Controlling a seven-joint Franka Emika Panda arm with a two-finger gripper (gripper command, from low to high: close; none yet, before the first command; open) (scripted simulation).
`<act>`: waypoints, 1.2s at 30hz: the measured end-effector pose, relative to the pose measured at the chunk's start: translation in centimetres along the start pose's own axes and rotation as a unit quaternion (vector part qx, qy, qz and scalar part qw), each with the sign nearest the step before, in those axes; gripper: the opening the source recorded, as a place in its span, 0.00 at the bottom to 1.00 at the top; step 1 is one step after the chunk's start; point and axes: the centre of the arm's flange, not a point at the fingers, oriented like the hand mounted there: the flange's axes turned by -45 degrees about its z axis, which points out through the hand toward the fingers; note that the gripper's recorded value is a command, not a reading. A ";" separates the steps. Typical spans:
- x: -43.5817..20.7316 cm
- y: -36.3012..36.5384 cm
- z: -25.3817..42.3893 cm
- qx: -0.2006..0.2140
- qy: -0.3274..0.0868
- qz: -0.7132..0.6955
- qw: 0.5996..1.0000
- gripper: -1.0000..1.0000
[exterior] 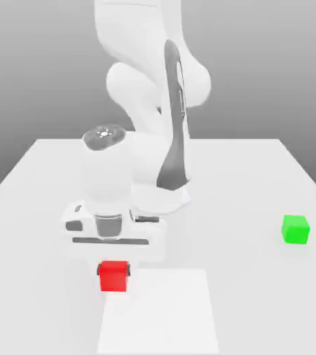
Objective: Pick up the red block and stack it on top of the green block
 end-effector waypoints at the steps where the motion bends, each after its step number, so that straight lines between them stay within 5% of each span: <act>1: 0.1 0.0 -0.7 0.000 0.000 0.000 1.000 0.00; 6: 0.0 0.0 -5.0 0.000 0.000 0.001 1.000 0.00; 15: -0.2 -19.0 -7.5 0.004 0.003 -0.156 0.988 0.00; 26: -16.6 -40.1 -9.4 0.001 0.000 -0.368 0.930 0.00; 34: -18.5 -41.5 -4.0 -0.001 0.002 -0.384 0.924 0.00; 35: -18.7 -41.4 -3.3 0.000 0.002 -0.385 0.923 1.00; 36: -18.7 -41.4 -3.3 0.000 0.002 -0.385 0.923 1.00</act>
